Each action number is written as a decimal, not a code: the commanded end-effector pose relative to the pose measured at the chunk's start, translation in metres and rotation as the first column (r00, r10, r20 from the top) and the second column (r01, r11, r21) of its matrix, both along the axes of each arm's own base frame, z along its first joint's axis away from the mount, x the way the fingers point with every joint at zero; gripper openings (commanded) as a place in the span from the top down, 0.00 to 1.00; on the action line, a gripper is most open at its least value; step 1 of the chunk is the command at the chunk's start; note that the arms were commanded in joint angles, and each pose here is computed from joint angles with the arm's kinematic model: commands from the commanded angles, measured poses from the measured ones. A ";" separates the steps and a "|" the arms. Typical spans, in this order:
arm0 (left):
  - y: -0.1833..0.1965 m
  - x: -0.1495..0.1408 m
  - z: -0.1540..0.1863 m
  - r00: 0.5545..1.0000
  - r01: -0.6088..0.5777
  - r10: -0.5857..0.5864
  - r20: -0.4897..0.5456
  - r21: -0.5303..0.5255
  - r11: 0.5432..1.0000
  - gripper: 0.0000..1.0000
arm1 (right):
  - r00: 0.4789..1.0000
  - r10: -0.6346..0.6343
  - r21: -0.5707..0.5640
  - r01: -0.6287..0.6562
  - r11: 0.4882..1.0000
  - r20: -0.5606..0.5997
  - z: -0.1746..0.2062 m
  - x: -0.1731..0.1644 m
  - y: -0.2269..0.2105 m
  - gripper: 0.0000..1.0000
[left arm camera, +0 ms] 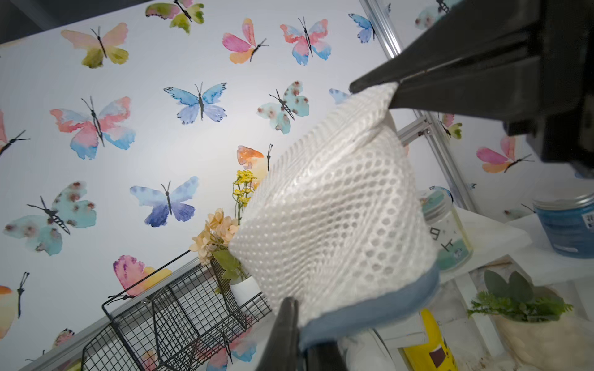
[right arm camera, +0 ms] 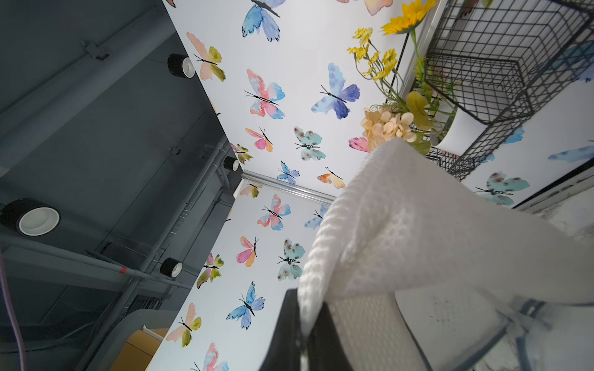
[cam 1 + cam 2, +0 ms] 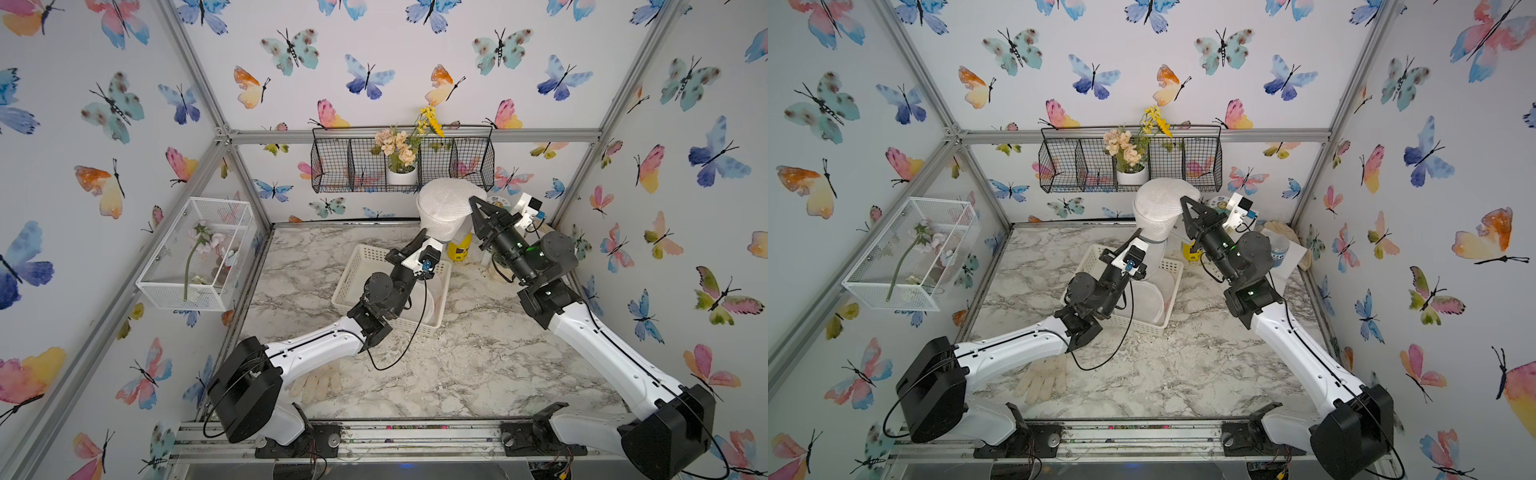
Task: Turn the laundry bag inside out
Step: Turn over the laundry bag.
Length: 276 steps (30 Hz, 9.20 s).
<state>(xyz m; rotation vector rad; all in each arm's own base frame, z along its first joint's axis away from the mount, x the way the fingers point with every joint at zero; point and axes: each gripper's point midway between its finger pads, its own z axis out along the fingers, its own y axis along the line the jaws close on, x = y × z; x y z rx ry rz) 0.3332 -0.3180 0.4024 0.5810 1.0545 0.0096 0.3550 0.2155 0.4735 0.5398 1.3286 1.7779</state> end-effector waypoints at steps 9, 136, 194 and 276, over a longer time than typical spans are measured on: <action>-0.016 0.003 -0.070 0.990 0.064 -0.046 -0.132 0.137 0.989 1.00 | 0.966 0.055 0.295 -0.132 0.946 0.253 0.090 -0.019 -0.012 0.98; 0.128 0.017 0.045 0.873 -0.015 -0.083 -0.481 -0.198 0.980 0.45 | 0.842 0.402 -0.843 0.109 0.526 0.360 -0.132 -0.099 0.165 0.98; 0.083 -0.073 -0.085 0.776 0.349 -0.452 -0.440 -0.297 0.889 0.30 | 0.481 0.758 -0.703 -0.340 0.625 0.441 -0.077 -0.128 0.124 0.98; 0.123 0.010 -0.029 0.722 0.000 0.431 -0.541 0.623 0.782 1.00 | 0.839 0.424 -0.647 -0.119 0.753 0.340 -0.157 -0.057 0.193 0.94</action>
